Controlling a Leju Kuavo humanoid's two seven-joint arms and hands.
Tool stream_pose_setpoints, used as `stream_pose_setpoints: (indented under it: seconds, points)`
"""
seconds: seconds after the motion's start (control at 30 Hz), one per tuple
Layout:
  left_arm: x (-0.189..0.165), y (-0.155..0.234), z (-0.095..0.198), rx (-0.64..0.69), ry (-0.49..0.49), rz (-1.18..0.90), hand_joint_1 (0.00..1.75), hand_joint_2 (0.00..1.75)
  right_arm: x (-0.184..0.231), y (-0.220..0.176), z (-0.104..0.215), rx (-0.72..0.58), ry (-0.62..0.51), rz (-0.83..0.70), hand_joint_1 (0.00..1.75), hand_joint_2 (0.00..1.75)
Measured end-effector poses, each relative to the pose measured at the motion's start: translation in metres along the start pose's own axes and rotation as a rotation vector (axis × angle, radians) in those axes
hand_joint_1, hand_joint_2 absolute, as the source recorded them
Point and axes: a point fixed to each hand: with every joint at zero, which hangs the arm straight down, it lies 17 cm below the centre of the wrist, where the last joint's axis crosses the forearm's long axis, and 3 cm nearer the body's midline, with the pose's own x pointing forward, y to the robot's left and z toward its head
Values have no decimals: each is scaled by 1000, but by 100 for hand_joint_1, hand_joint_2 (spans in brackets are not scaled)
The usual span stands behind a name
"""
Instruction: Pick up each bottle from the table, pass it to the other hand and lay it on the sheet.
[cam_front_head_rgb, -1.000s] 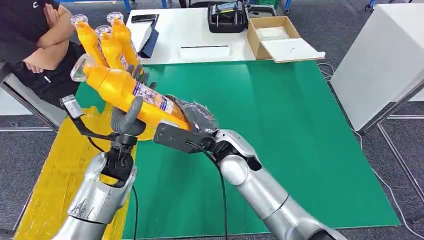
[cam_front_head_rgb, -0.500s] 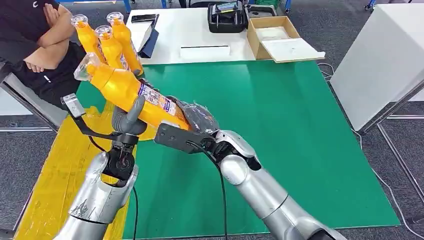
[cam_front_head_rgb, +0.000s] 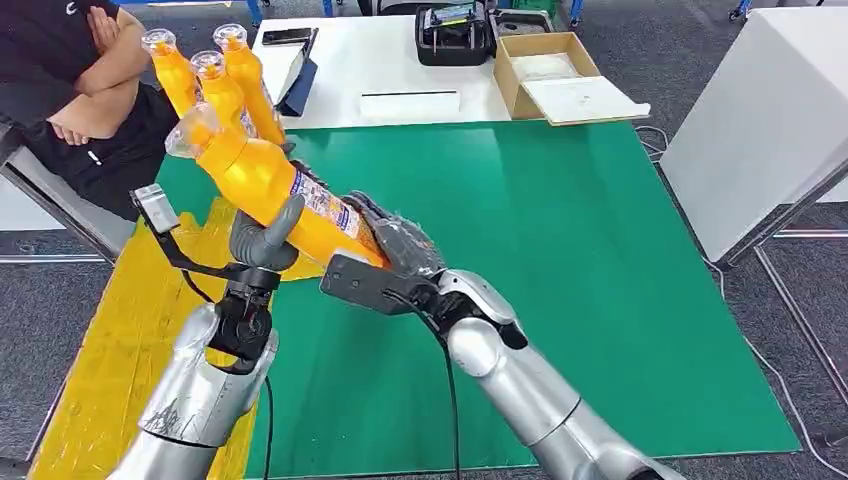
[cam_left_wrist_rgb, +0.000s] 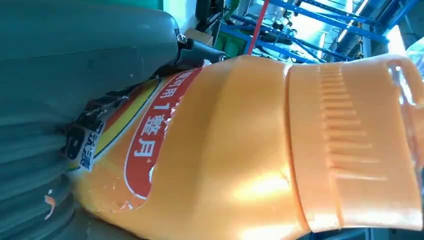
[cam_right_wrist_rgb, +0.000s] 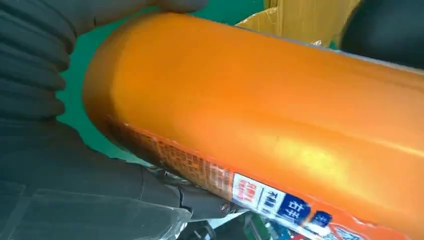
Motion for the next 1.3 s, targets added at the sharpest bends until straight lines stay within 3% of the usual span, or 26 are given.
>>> stream_pose_setpoints:
  seconds: [0.3, 0.53, 0.87, 0.93, 1.03, 1.17, 1.3]
  points:
    - [1, -3, 0, -22, -7, -4, 175, 175, -16, -25, 21, -86, -29, -122, 0, 0]
    - [6, 5, -5, -13, -27, -78, 175, 175, -52, -51, 53, -164, 12, -129, 0, 0]
    - [8, 12, -8, 7, -37, -125, 175, 175, -58, -61, 64, -190, 18, -112, 0, 0]
    - [15, 25, -13, 74, -80, -323, 175, 175, -65, -66, 69, -213, 39, -107, 0, 0]
    - [44, 43, -23, 178, -198, -817, 175, 175, -81, -71, 87, -244, 70, -100, 0, 0]
    - [74, 52, -27, 210, -346, -1400, 175, 175, -107, -69, 120, -260, 102, -91, 0, 0]
    - [61, 87, -21, 163, -329, -1721, 175, 175, -124, -87, 138, -281, 125, -69, 0, 0]
